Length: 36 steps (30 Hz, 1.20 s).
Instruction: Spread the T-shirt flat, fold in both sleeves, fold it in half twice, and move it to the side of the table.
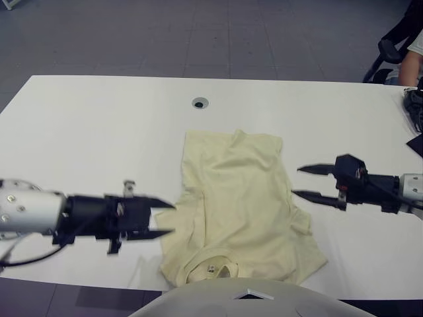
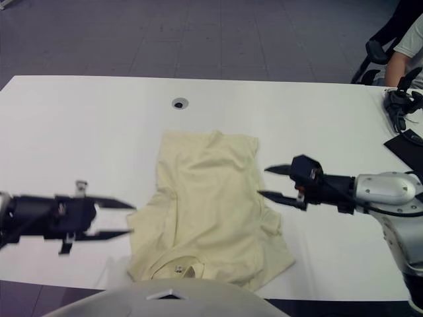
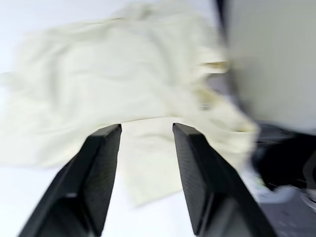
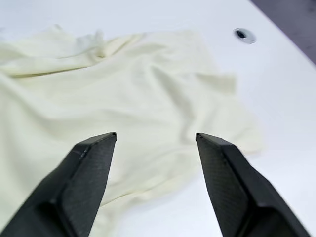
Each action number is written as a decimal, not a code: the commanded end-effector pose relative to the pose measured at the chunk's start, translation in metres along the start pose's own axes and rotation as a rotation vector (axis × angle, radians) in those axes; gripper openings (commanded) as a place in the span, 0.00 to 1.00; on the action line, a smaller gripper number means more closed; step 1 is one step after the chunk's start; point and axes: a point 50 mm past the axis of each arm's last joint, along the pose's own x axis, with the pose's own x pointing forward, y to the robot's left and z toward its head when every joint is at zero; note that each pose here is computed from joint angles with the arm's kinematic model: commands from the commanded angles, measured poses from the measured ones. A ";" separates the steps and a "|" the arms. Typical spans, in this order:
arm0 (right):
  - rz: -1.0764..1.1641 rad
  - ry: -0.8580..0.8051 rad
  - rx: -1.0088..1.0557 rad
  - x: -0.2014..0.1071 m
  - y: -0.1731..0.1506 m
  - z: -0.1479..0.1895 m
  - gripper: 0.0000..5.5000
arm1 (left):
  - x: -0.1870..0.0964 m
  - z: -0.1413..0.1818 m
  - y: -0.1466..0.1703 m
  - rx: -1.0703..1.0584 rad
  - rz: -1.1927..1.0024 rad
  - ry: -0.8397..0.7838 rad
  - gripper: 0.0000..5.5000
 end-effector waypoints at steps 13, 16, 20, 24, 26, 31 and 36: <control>-0.163 0.120 -0.515 0.094 -0.040 -0.032 0.98 | 0.125 -0.035 0.085 0.205 0.358 0.041 0.89; -0.172 0.152 -0.539 0.102 -0.041 -0.044 0.98 | 0.141 -0.053 0.079 0.261 0.294 0.115 0.98; -0.197 0.196 -0.528 0.102 -0.044 -0.055 0.98 | 0.148 -0.068 0.085 0.360 0.311 0.195 0.98; -0.247 0.227 -0.524 0.099 -0.047 -0.059 0.98 | 0.145 -0.069 0.098 0.387 0.402 0.213 0.98; -0.275 0.220 -0.518 0.102 -0.048 -0.058 0.98 | 0.145 -0.071 0.107 0.389 0.443 0.233 0.98; -0.373 0.177 -0.509 0.110 -0.058 -0.046 0.98 | 0.152 -0.068 0.126 0.394 0.507 0.255 0.98; -0.435 0.177 -0.503 0.120 -0.067 -0.043 0.98 | 0.162 -0.069 0.124 0.362 0.502 0.230 0.98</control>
